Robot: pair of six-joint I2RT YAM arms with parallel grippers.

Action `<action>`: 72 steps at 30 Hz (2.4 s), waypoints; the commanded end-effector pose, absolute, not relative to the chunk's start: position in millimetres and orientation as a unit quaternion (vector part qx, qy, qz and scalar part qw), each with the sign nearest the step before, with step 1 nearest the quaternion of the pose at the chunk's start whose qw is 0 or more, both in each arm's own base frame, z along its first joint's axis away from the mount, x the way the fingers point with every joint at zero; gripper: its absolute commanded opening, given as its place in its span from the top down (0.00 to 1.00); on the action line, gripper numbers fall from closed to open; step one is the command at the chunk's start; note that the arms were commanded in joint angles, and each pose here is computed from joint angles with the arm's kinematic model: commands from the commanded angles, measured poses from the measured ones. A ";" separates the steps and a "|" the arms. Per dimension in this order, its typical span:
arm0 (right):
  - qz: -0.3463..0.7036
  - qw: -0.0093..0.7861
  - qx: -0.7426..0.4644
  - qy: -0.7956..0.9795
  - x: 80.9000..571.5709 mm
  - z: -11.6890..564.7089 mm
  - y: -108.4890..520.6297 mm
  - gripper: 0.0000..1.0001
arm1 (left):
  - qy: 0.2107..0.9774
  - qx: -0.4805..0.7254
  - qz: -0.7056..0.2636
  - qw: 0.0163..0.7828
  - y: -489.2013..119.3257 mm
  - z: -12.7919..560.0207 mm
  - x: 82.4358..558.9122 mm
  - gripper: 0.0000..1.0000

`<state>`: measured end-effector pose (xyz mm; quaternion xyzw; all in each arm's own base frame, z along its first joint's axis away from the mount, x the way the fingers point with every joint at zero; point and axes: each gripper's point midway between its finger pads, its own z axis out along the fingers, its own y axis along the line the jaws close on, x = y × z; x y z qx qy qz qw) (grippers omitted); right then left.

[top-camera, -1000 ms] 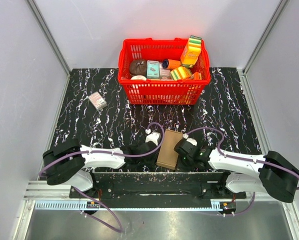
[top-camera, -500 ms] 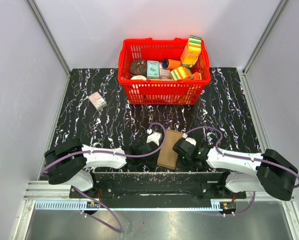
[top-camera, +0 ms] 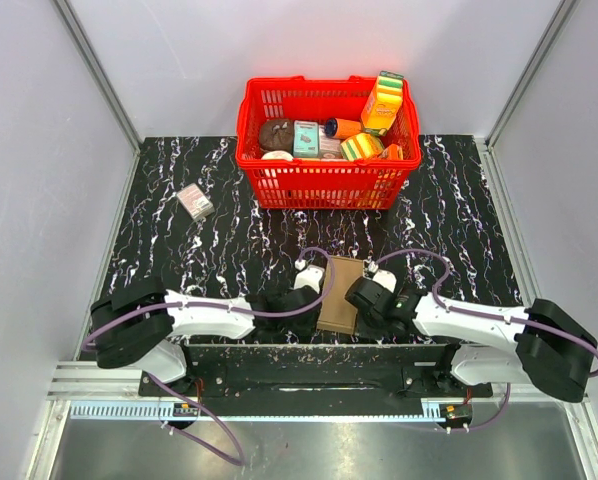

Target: Fold the paper box

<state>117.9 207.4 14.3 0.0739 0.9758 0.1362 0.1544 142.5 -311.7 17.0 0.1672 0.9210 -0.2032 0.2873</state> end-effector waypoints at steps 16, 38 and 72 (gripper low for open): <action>0.147 0.247 0.078 0.955 185.0 45.3 184.1 0.99 | 0.906 0.151 -0.235 0.319 -301.3 50.6 196.9 1.00; 0.206 0.226 0.055 0.951 192.7 25.5 220.3 1.00 | 0.890 0.182 -0.303 0.290 -363.8 45.4 182.8 1.00; 0.212 0.260 0.073 0.939 254.7 48.3 192.8 1.00 | 0.887 0.167 -0.290 0.317 -339.9 58.4 253.9 1.00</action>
